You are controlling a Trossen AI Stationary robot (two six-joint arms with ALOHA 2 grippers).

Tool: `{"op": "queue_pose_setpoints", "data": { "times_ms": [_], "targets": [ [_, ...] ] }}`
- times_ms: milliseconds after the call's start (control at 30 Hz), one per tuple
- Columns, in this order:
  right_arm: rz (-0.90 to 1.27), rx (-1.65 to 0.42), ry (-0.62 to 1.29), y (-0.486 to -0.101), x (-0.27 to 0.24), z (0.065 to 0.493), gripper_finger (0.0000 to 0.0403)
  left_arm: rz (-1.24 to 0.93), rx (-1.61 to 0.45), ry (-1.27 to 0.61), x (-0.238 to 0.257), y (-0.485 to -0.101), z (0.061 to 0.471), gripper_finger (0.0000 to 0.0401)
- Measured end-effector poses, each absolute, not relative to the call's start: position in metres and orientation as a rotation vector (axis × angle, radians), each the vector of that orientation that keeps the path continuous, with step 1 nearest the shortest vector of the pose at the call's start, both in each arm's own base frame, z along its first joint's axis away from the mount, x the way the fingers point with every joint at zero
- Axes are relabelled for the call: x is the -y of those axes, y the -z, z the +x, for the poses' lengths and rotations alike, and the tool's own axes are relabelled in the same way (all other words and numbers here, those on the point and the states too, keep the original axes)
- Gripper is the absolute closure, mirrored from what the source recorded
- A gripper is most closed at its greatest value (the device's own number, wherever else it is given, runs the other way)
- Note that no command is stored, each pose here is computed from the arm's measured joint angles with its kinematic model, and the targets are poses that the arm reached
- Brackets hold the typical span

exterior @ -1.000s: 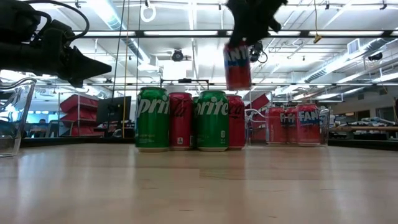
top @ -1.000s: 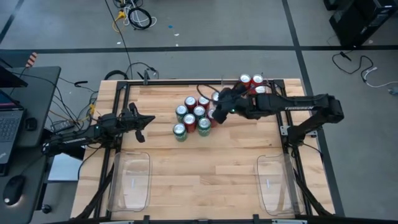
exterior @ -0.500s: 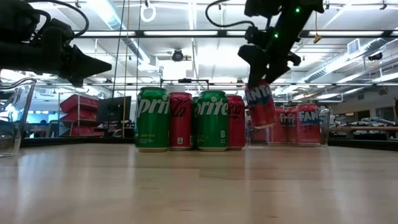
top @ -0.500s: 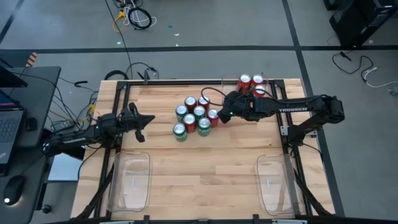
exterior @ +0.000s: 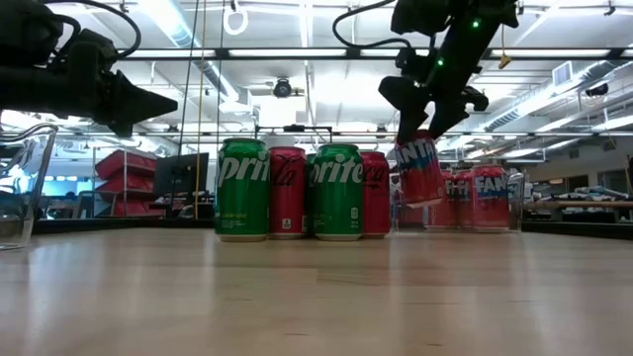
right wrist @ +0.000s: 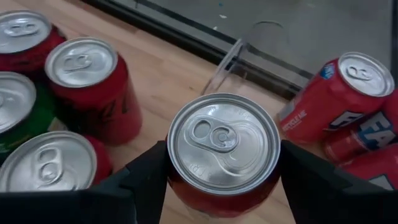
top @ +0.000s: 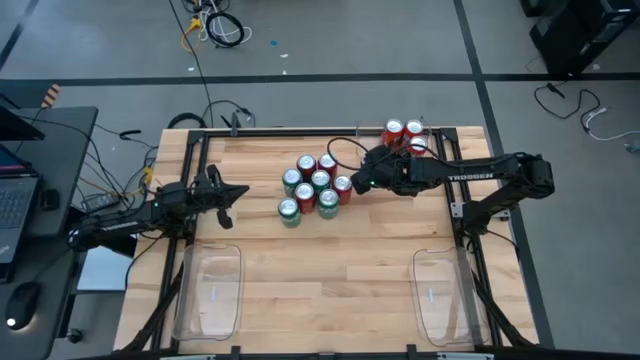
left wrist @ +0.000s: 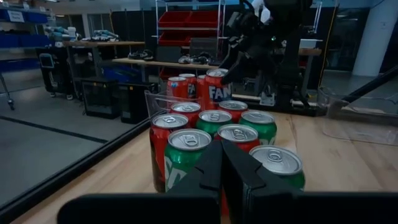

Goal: Sort soda cans
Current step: Put the orange soda can into the top transparent bin

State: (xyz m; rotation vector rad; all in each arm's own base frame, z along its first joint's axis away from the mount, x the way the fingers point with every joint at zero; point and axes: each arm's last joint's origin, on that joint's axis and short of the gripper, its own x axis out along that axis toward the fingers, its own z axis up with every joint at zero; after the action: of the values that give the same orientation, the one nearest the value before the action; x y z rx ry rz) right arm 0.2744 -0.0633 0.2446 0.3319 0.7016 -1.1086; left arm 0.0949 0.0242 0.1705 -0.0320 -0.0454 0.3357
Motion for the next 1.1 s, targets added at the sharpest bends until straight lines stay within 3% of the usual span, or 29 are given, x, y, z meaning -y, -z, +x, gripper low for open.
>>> {"op": "queue_pose_setpoints", "data": {
  "times_ms": [200, 400, 600, 733, 1100],
  "targets": [
    [0.301, -0.698, 1.169, -0.243, 0.063, 0.265, 0.0150, -0.034, 0.048, -0.336, -0.024, -0.171, 0.095, 0.0393],
    [0.314, -0.595, 1.146, -0.268, 0.054, 0.251, 0.0151, -0.035, 0.048, -0.336, -0.024, -0.171, 0.095, 0.0393],
    [0.293, -0.477, 1.337, -0.284, 0.055, 0.223, 0.0151, -0.035, 0.050, -0.336, -0.024, -0.171, 0.095, 0.0393],
    [0.298, -0.403, 1.446, -0.271, 0.062, 0.216, 0.0149, -0.035, 0.053, -0.336, -0.024, -0.171, 0.095, 0.0393],
    [0.374, -0.232, 1.510, -0.217, 0.081, 0.212, 0.0148, -0.056, 0.057, -0.336, -0.024, -0.171, 0.095, 0.0393]
  ]
}}
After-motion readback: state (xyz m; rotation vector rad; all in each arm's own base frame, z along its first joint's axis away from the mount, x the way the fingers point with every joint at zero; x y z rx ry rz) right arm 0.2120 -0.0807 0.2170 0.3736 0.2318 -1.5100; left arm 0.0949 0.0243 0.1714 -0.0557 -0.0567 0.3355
